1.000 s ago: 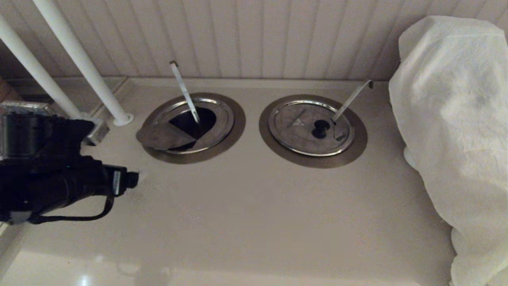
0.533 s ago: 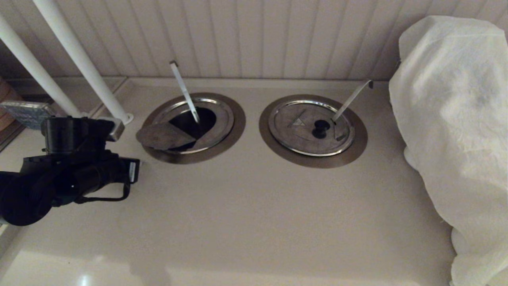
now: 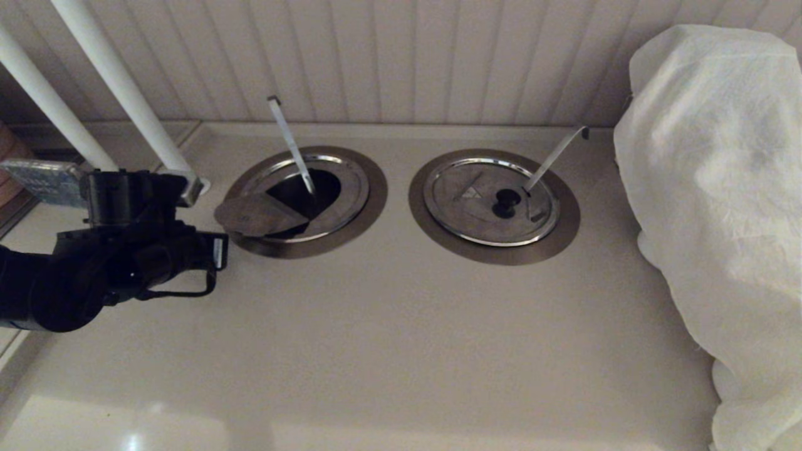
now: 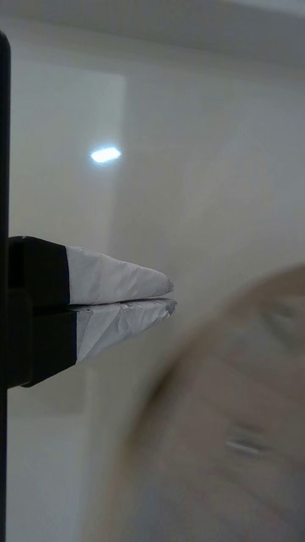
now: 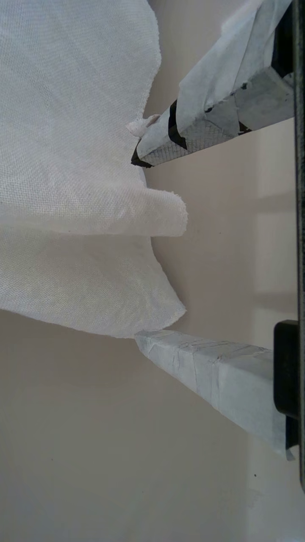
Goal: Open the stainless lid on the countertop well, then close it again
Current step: Close the lid
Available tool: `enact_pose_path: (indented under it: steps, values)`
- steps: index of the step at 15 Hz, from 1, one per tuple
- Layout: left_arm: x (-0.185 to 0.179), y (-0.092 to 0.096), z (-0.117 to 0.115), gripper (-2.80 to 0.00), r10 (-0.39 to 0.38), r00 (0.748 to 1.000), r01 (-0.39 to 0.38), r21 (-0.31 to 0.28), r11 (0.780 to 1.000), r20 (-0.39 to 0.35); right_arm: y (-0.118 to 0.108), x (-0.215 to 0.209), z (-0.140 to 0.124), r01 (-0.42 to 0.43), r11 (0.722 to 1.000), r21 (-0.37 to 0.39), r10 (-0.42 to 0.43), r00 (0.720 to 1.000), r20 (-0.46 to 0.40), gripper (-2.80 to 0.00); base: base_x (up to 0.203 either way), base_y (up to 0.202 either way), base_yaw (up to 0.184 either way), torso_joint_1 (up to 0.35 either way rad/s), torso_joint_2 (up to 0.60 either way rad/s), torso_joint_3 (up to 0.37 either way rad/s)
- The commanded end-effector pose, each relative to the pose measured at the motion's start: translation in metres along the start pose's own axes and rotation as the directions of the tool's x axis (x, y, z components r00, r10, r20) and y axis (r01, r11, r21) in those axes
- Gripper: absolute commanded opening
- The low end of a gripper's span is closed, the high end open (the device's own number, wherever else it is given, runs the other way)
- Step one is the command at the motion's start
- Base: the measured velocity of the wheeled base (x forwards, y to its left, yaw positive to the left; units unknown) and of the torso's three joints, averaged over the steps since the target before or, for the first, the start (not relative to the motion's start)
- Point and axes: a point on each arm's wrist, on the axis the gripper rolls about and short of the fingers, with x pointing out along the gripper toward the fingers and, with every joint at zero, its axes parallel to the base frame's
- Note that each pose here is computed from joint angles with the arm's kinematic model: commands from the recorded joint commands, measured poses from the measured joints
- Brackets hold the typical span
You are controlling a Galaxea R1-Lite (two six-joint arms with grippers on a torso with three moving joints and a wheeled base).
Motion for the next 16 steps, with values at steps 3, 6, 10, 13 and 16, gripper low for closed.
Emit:
enact_pose_path:
  steps: [3,6,10,13,16]
  values:
    - [0.027,-0.005,0.01,-2.8,0.001,0.999,0.002,-0.074,0.997,0.041,0.0,0.0,0.0,0.001,1.0,0.0,-0.001,1.0,0.0,0.0,0.0,0.0,0.0,0.0,0.0,0.0]
    - [0.031,-0.005,0.036,-2.8,0.008,0.992,0.019,-0.217,0.976,0.124,0.0,0.0,0.0,0.001,1.0,0.0,-0.001,1.0,0.0,0.0,0.0,0.0,0.0,0.0,0.0,0.0]
    - [0.051,-0.013,0.051,-2.8,0.002,0.985,0.054,-0.32,0.946,0.174,0.0,0.0,0.0,0.0,1.0,0.0,0.0,1.0,0.0,0.0,0.0,0.0,0.0,0.0,0.0,0.0]
    - [0.059,-0.024,0.074,-2.8,-0.006,0.969,0.096,-0.352,0.931,0.248,0.0,0.0,0.0,0.0,1.0,0.0,0.0,1.0,0.0,0.0,0.0,0.0,0.0,0.0,0.0,0.0]
    - [0.059,-0.046,0.084,-2.8,0.016,0.961,0.09,-0.369,0.925,0.275,0.0,0.0,0.0,0.001,1.0,0.0,-0.001,1.0,0.0,0.0,0.0,0.0,0.0,0.0,0.0,0.0]
